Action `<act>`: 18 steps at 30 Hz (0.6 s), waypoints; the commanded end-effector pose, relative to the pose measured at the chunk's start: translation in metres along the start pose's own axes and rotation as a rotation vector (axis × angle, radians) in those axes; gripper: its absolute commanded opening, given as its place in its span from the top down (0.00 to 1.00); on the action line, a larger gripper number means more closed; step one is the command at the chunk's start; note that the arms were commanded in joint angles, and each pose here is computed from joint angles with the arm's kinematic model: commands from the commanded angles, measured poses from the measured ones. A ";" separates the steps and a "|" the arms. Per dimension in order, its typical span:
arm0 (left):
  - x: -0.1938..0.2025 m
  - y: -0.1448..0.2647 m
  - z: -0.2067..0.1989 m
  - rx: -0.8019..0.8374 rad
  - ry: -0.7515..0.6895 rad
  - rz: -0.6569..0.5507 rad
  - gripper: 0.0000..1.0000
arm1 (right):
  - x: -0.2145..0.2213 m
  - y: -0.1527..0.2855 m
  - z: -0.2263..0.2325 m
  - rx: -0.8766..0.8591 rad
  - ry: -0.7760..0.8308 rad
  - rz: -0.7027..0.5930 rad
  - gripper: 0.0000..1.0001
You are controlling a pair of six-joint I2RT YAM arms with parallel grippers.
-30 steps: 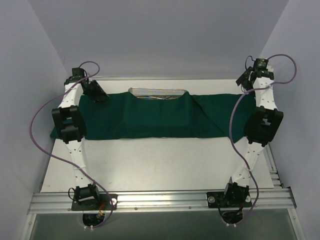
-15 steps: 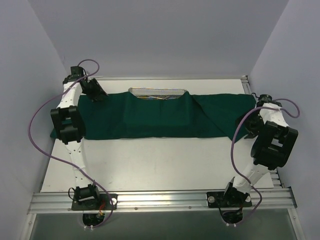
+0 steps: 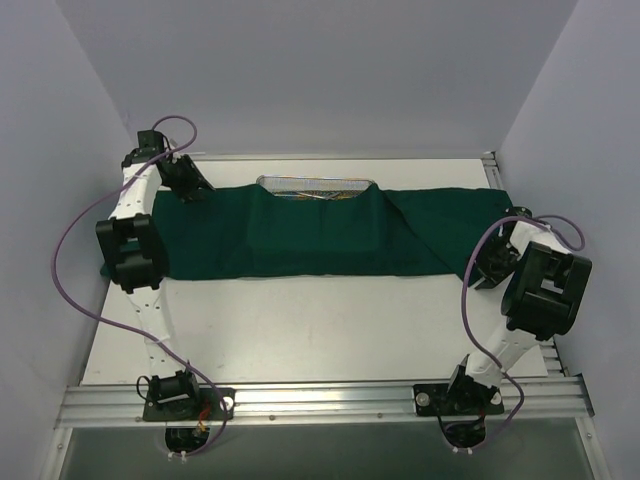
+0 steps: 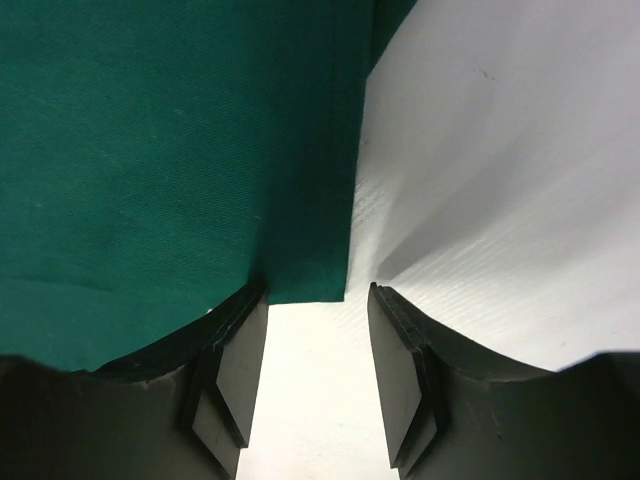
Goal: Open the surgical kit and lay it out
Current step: Open the surgical kit at the center of the board.
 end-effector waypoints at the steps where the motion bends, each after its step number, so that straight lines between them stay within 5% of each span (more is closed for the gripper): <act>1: -0.008 0.030 -0.025 0.061 -0.059 -0.067 0.50 | 0.005 0.002 -0.007 0.054 0.018 -0.004 0.55; 14: -0.005 0.033 -0.023 0.058 -0.053 -0.064 0.50 | 0.006 -0.022 -0.018 0.172 0.074 0.039 0.54; 18: -0.004 0.036 -0.024 0.059 -0.052 -0.065 0.50 | 0.011 -0.032 -0.014 0.187 0.101 0.060 0.63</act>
Point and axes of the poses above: each gripper's point midway between its finger pads, its own y axis back along the fingers, its own z axis along the line the jaws close on, x = y × z, the point moved 1 cm from there along y, back along the fingers, and after that the axes turned 10 degrees about y, right-handed, at the moved point
